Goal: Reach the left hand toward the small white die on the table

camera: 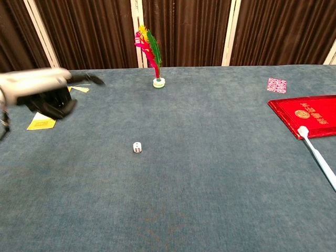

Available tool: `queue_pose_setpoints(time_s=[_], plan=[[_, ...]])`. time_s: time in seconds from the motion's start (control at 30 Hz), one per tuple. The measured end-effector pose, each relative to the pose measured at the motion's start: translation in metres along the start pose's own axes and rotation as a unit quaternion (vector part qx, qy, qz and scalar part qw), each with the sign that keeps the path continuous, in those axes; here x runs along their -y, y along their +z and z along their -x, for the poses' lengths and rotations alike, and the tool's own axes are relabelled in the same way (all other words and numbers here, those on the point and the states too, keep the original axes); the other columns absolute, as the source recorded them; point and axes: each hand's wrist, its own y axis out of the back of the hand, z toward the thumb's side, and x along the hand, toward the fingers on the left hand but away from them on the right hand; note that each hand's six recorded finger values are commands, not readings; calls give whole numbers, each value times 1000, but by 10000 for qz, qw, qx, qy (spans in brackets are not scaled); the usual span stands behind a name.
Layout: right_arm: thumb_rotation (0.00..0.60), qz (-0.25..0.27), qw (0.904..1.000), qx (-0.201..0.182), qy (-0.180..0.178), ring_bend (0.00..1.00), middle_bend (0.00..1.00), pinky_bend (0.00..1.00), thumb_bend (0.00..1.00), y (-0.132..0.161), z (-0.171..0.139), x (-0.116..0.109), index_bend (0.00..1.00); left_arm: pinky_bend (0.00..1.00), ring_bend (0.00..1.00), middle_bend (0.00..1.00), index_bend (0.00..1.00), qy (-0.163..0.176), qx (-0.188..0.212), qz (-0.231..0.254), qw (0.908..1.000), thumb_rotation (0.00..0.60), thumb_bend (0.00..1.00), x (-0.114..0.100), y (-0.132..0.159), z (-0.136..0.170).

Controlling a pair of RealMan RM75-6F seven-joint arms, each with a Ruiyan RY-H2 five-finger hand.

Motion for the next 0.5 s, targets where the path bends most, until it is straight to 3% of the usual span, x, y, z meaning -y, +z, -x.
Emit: queue_pose_setpoints(time_s=[0.03, 0.1, 0.27, 0.37, 0.5], plan=[[600, 9, 10000, -8, -9, 0, 0, 0, 0, 0, 0, -1, 0, 128, 190, 181, 4, 152, -61, -2, 9999, 600, 106, -6, -5, 4], [600, 25, 10000, -31, -34, 0, 0, 0, 0, 1, -1, -2, 0, 0, 11, 9, 0, 528, -228, 7, 9983, 600, 1, -20, -18, 15], [600, 82, 9999, -81, -90, 0, 0, 0, 0, 3, -2, -6, 0, 0, 0, 0, 0, 1363, -927, -62, 9863, 600, 0, -40, -61, 63], [600, 106, 9998, -103, -147, 0, 0, 0, 0, 3, -2, -8, 0, 0, 0, 0, 0, 1567, -1443, -65, 9770, 600, 0, -40, -85, 103], [600, 128, 9996, -131, -193, 0, 0, 0, 0, 3, 0, -10, 0, 0, 0, 0, 0, 1600, -1894, -51, 9688, 600, 0, -35, -102, 150]])
